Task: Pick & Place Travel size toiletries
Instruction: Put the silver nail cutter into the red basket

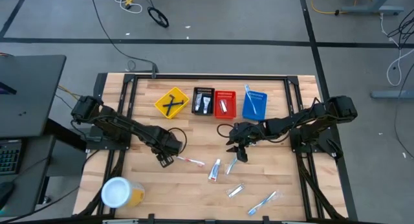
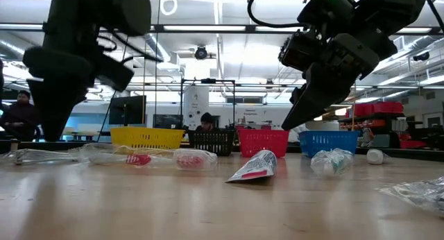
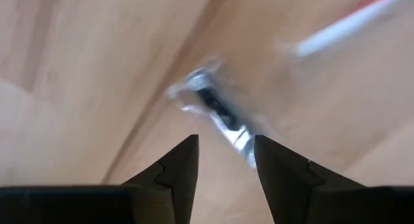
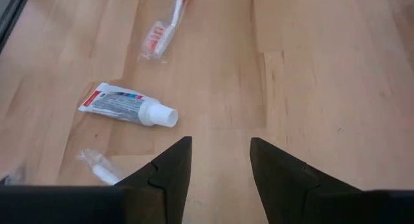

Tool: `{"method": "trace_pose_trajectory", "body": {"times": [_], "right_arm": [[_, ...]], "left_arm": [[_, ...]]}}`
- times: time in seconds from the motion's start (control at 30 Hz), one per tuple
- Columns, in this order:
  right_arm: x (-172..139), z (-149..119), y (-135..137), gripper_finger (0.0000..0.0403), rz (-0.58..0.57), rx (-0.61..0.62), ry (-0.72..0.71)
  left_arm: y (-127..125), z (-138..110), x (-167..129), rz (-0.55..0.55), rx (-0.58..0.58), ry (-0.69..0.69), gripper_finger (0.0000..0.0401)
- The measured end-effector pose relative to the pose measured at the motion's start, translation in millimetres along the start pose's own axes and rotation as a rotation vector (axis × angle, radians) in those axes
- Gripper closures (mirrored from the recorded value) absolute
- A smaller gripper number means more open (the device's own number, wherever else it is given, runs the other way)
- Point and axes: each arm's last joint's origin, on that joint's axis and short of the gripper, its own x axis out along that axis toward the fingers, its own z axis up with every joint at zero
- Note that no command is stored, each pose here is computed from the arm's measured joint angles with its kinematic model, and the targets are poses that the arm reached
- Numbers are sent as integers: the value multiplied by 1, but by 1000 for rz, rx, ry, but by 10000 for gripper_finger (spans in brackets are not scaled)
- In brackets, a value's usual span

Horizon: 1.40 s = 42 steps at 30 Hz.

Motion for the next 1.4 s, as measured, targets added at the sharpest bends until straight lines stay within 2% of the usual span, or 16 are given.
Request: {"method": "trace_pose_trajectory", "body": {"times": [0.2, 0.53, 0.87, 1.2, 1.4], "right_arm": [[0, 0, 0, 236, -10, 0, -2], [0, 0, 0, 235, -10, 8, -2], [0, 0, 0, 235, -10, 8, -2], [0, 0, 0, 236, -10, 8, -2], [0, 0, 0, 235, -9, 7, -6]], "left_arm": [[-10, -1, -7, -34, -3, -25, 244], [-4, -11, 16, -63, -77, 17, 244], [0, -14, 29, -109, -69, 2, 244], [0, -14, 31, -104, 12, -16, 244], [1, -14, 31, -83, 60, -33, 281]]}}
